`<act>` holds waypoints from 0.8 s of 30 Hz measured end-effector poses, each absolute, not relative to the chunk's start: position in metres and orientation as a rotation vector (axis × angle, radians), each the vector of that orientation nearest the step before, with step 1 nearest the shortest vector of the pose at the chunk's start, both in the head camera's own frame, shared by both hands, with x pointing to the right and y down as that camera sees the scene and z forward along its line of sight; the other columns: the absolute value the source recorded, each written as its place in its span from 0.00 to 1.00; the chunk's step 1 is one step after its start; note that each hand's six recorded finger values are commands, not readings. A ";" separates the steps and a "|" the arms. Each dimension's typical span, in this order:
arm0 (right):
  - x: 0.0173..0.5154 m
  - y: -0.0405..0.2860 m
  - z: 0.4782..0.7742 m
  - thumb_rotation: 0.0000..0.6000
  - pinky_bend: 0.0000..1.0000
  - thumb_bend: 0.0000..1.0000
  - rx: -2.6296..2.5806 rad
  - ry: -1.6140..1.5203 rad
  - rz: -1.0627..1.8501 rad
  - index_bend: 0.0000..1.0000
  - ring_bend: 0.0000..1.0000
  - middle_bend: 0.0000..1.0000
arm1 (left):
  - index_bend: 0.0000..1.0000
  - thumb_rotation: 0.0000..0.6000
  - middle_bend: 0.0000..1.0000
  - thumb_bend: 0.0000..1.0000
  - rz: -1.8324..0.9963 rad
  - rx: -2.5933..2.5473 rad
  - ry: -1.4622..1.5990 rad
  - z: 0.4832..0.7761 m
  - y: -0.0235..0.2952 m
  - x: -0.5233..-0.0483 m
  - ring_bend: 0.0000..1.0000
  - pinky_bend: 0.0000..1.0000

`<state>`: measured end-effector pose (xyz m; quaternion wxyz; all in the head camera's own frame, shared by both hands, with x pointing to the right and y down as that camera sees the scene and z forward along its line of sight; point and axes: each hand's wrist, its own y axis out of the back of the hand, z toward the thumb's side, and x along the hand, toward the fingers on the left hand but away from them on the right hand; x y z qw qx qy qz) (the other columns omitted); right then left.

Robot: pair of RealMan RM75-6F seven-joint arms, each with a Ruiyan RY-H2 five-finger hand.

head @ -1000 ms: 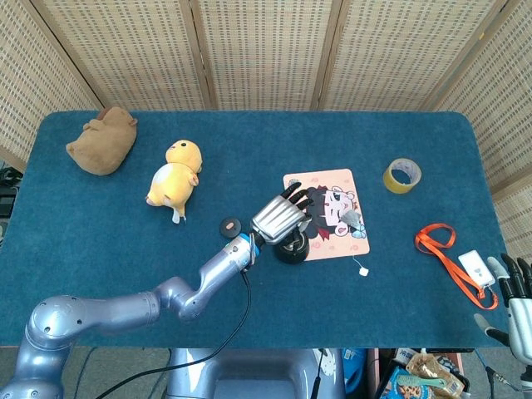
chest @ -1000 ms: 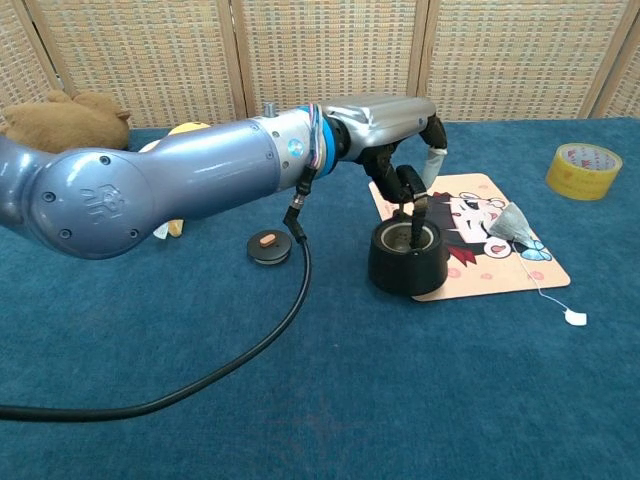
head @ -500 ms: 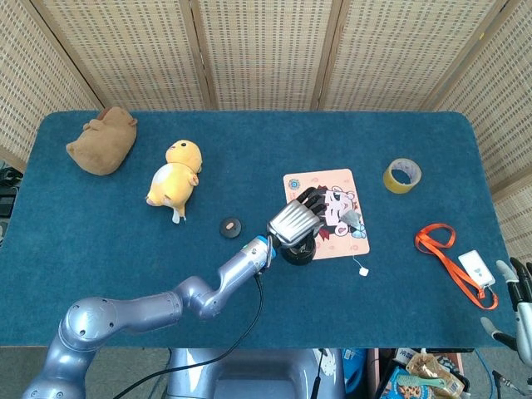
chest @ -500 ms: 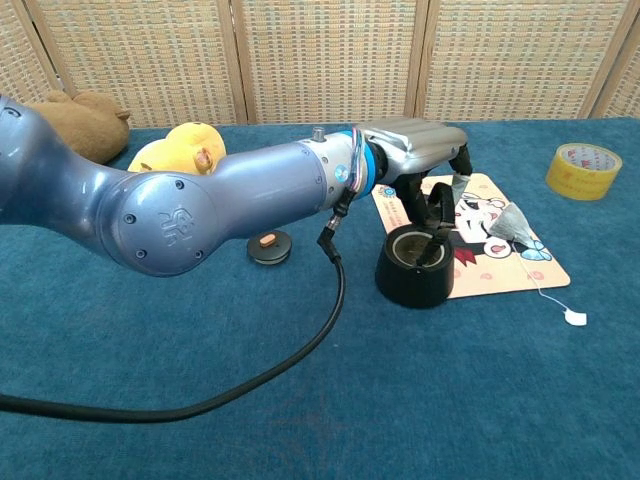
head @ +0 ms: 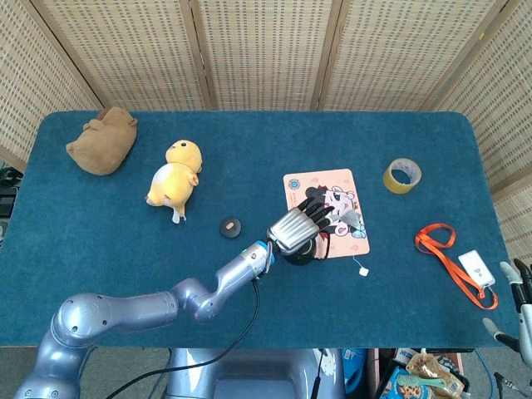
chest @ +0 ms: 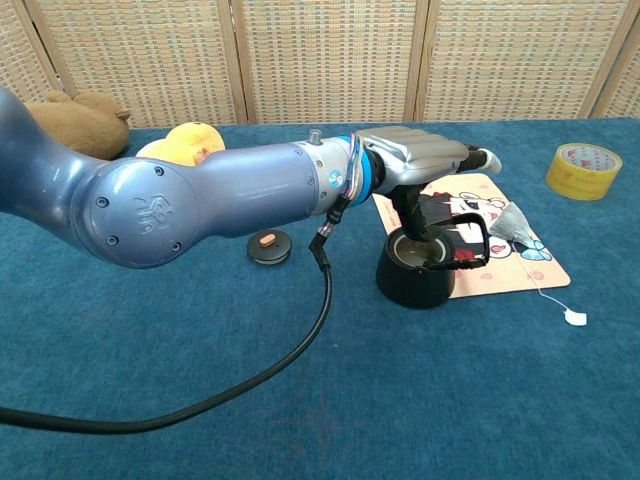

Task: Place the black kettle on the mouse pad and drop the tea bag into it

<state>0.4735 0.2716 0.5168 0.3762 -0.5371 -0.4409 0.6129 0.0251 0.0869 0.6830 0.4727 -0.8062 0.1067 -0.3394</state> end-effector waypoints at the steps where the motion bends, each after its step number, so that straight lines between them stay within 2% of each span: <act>1: 0.473 0.272 0.517 1.00 0.11 0.18 -1.374 -1.127 1.567 0.11 0.04 0.15 | 0.00 1.00 0.00 0.40 -0.831 -1.973 0.261 0.682 0.087 0.024 0.00 0.00; 13: 0.467 0.265 0.515 1.00 0.11 0.18 -1.372 -1.111 1.545 0.11 0.04 0.15 | 0.00 1.00 0.00 0.39 -0.809 -1.997 0.351 0.656 0.077 -0.002 0.00 0.00; 19: 0.464 0.258 0.517 1.00 0.11 0.18 -1.386 -1.097 1.529 0.11 0.04 0.15 | 0.00 1.00 0.00 0.39 -0.816 -1.990 0.446 0.632 0.071 -0.048 0.00 0.00; 24: 0.459 0.250 0.519 1.00 0.13 0.18 -1.401 -1.086 1.506 0.11 0.05 0.15 | 0.00 1.00 0.00 0.39 -0.878 -1.960 0.549 0.610 0.067 -0.112 0.00 0.00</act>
